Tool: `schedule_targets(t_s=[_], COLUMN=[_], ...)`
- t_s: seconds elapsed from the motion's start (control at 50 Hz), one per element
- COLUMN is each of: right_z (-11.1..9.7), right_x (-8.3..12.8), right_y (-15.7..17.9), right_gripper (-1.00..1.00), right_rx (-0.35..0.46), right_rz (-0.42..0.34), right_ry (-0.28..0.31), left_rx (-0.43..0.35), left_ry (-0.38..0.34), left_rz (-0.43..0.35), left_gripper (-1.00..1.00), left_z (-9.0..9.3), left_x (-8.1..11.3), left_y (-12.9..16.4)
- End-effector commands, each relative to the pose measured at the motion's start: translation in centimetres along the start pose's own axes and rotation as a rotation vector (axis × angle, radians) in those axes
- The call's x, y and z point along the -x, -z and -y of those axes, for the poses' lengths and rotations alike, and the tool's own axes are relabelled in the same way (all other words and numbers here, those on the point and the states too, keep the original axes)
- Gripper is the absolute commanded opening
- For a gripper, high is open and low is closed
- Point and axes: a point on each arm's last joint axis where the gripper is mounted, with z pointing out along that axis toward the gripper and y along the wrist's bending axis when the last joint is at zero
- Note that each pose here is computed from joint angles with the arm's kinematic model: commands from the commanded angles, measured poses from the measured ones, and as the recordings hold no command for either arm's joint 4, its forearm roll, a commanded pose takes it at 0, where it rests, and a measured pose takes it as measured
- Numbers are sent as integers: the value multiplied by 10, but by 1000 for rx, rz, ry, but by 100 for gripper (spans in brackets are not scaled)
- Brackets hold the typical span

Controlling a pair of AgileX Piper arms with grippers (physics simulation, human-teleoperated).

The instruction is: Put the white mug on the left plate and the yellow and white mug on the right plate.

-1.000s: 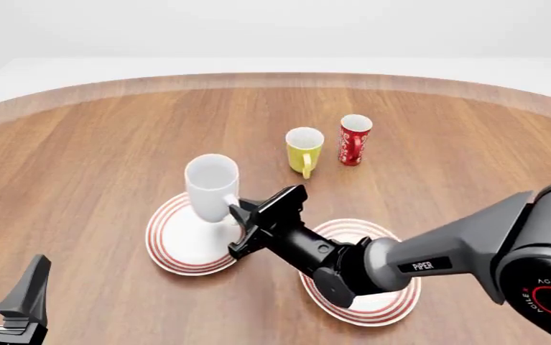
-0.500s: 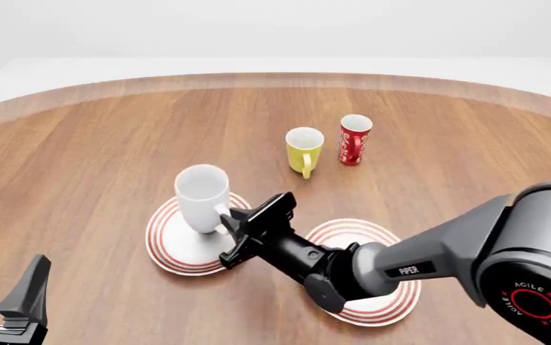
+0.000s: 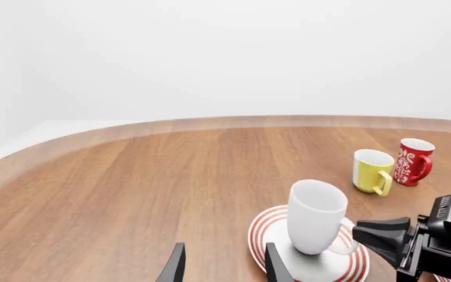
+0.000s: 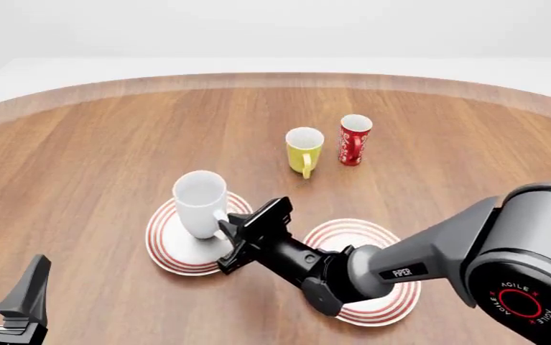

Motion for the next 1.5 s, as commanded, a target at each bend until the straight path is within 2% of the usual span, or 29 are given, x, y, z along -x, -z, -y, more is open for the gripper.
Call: schedule_targets(t_s=[0.02, 0.04, 0.06, 0.48, 0.68, 0.76, 1.02, 1.24, 1.32, 1.36, 1.5], right_z=[-1, -1, -1, -4, 0, -1, 8, 24, 35, 41, 57], right_x=[0, 0, 0, -1, 5, 10, 16, 23, 25, 28, 31], right_y=[-1, -2, -2, -1, 13, 21, 35, 46, 53, 57, 64], right_gripper=[-100, -100, 100, 100, 100, 100, 100, 100, 100, 100, 100], right_rx=[3, 2, 2, 10, 2, 3, -22, -66, -101, -117, -166], right_rz=[3, 2, 1, -9, 17, 36, 66, 98, 113, 122, 136], right_ry=[2, 7, 7, -4, -19, -5, -13, -15, 8, -9, -6], left_rx=[0, 0, 0, 0, 0, 0, 0, 0, 0, 0, 0], left_ry=[0, 0, 0, 0, 0, 0, 0, 0, 0, 0, 0], left_rz=[0, 0, 0, 0, 0, 0, 0, 0, 0, 0, 0], left_gripper=[100, 100, 100, 100, 100, 100, 100, 100, 100, 100, 100], left_z=[0, 0, 0, 0, 0, 0, 0, 0, 0, 0, 0], left_x=[0, 0, 0, 0, 0, 0, 0, 0, 0, 0, 0], left_y=[0, 0, 0, 0, 0, 0, 0, 0, 0, 0, 0])
